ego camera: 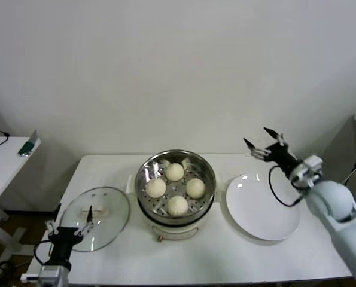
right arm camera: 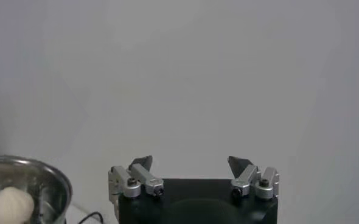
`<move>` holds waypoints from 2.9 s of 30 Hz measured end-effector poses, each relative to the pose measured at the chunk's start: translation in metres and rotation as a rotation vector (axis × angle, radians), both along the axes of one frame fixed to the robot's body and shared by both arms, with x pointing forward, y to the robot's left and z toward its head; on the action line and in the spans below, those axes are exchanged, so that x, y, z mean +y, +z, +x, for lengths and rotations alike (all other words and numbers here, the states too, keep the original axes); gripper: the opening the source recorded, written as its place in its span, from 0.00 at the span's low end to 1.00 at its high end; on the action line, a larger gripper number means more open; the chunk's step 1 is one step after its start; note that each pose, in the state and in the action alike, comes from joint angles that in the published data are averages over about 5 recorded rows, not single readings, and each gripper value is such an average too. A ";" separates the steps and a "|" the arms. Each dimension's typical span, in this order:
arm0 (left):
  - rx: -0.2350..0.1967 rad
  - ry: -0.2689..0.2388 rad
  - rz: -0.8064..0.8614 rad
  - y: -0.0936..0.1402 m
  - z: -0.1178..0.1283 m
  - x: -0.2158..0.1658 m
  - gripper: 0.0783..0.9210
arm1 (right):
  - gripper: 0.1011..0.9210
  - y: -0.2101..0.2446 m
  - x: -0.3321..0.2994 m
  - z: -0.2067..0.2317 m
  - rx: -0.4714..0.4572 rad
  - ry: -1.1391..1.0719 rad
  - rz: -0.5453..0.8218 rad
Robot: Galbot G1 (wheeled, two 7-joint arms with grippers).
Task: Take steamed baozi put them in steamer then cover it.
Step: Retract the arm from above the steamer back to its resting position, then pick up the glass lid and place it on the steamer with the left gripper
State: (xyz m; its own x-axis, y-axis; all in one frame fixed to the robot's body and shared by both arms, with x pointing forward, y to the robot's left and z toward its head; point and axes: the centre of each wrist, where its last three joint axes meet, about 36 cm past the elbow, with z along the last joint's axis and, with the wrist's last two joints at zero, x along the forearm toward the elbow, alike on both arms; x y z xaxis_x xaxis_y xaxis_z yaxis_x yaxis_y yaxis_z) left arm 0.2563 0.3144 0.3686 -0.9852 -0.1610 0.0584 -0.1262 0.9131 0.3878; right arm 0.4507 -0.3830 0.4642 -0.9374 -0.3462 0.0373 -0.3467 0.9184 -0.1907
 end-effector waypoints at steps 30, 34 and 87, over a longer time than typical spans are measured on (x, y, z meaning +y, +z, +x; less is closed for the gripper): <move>0.044 -0.042 1.096 -0.101 0.003 0.037 0.88 | 0.88 -0.173 0.023 -0.210 0.041 -0.219 0.151; 0.054 -0.067 1.138 -0.113 0.009 0.040 0.88 | 0.88 -0.177 0.025 -0.218 0.037 -0.234 0.157; 0.171 -0.077 1.159 -0.149 0.085 0.039 0.07 | 0.88 -0.188 0.030 -0.243 0.007 -0.320 0.175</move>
State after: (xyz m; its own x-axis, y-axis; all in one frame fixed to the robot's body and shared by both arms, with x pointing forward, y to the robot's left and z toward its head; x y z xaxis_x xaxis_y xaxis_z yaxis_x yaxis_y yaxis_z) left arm 0.3413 0.3535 0.2198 -0.9882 -0.1454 0.0483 0.0480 0.0054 0.9988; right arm 0.2074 -0.3527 0.2762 -0.9993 -0.0370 0.0108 -0.0372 0.9991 -0.0200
